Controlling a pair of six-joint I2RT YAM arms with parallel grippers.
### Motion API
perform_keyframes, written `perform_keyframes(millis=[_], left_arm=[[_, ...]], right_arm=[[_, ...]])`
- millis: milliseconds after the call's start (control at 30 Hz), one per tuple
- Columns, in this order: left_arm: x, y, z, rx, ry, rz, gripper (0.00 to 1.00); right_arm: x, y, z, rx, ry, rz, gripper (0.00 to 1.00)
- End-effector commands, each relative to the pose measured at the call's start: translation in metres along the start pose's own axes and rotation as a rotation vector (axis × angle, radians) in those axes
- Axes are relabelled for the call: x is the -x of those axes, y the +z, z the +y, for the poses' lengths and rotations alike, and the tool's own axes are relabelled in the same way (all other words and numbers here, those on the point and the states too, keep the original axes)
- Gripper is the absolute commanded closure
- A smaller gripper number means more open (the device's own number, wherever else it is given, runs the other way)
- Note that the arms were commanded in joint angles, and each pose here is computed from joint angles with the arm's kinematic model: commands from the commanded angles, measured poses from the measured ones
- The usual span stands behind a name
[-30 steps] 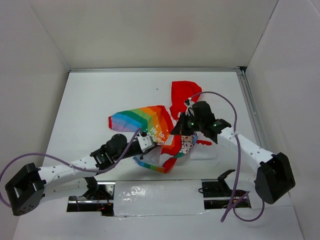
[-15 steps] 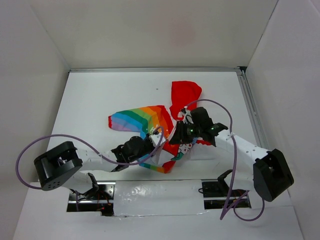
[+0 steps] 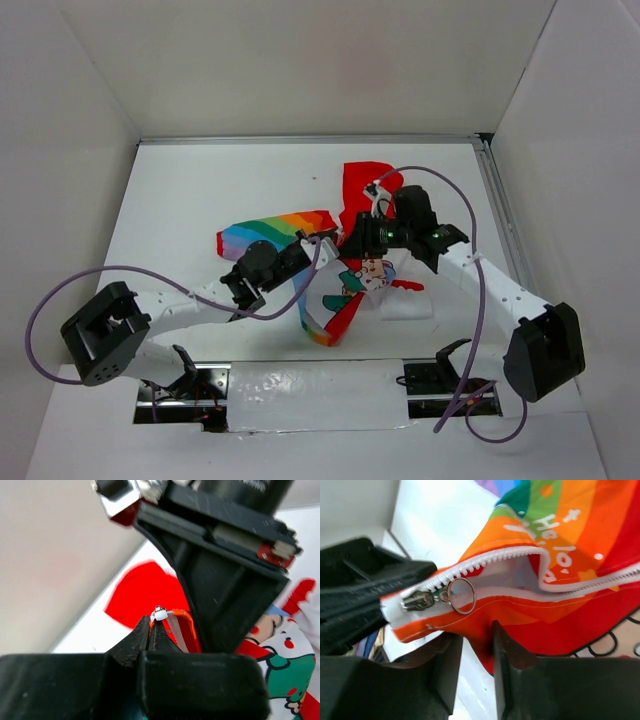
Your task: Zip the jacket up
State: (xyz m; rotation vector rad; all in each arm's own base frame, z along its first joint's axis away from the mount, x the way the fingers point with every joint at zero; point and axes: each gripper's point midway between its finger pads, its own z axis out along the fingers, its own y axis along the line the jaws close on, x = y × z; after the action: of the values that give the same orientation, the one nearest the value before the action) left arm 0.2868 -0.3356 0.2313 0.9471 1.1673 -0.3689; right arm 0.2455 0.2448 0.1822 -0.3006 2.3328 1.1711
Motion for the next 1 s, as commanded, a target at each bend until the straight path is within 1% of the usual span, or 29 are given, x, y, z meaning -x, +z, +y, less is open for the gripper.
perform_keyframes(millis=[0,33,67,100,167,200,333,367,400,433,500,533,567,600,633,767,833,900,933,967], left_arm=[[0.080,0.007,0.029,0.018,0.121,-0.266,1.00],[0.085,0.006,0.035,0.021,0.137,-0.282,1.00],[0.090,0.004,0.036,0.008,0.144,-0.300,1.00],[0.091,0.003,0.026,-0.060,0.140,-0.309,1.00],[0.098,-0.004,0.027,-0.124,0.120,-0.325,1.00],[0.098,-0.008,0.017,-0.203,0.114,-0.329,1.00],[0.101,-0.025,0.025,-0.267,0.115,-0.353,1.00],[0.101,-0.028,0.023,-0.291,0.113,-0.351,1.00],[0.103,-0.031,0.029,-0.305,0.121,-0.352,1.00],[0.098,-0.034,0.021,-0.372,0.105,-0.333,1.00],[0.097,-0.036,0.026,-0.396,0.103,-0.328,1.00],[0.098,-0.040,0.022,-0.433,0.104,-0.340,1.00],[0.095,-0.041,0.026,-0.432,0.092,-0.335,1.00],[0.096,-0.042,0.026,-0.441,0.093,-0.342,1.00],[0.097,-0.045,0.022,-0.472,0.091,-0.354,1.00],[0.099,-0.046,0.023,-0.486,0.084,-0.381,1.00],[0.105,-0.046,0.026,-0.480,0.097,-0.409,1.00],[0.108,-0.043,0.035,-0.455,0.110,-0.424,1.00],[0.115,-0.041,0.044,-0.433,0.130,-0.442,1.00],[0.116,-0.039,0.054,-0.418,0.138,-0.434,1.00]], right_arm=[[0.025,-0.017,0.031,0.131,-0.124,-0.059,0.62],[0.026,-0.027,0.041,0.167,-0.167,-0.073,0.59],[0.027,-0.034,0.047,0.186,-0.193,-0.083,0.59],[0.029,-0.044,0.053,0.212,-0.213,-0.100,0.57],[0.033,-0.058,0.063,0.244,-0.236,-0.125,0.54],[0.037,-0.064,0.061,0.245,-0.231,-0.138,0.52],[0.035,-0.083,0.069,0.336,-0.212,-0.138,0.50],[0.035,-0.088,0.072,0.351,-0.217,-0.147,0.46],[0.038,-0.092,0.071,0.352,-0.213,-0.158,0.45],[0.038,-0.096,0.074,0.374,-0.211,-0.153,0.45],[0.046,-0.100,0.074,0.378,-0.206,-0.182,0.45],[0.050,-0.101,0.074,0.379,-0.203,-0.199,0.45],[0.055,-0.102,0.075,0.375,-0.161,-0.211,0.45],[0.063,-0.104,0.078,0.378,-0.179,-0.246,0.44],[0.068,-0.104,0.079,0.373,-0.154,-0.261,0.44],[0.090,-0.103,0.083,0.383,-0.122,-0.325,0.43],[0.094,-0.096,0.080,0.395,-0.087,-0.314,0.43],[0.098,-0.083,0.064,0.338,-0.014,-0.321,0.44],[0.097,-0.079,0.055,0.313,0.011,-0.314,0.44],[0.093,-0.071,0.037,0.245,0.052,-0.313,0.45]])
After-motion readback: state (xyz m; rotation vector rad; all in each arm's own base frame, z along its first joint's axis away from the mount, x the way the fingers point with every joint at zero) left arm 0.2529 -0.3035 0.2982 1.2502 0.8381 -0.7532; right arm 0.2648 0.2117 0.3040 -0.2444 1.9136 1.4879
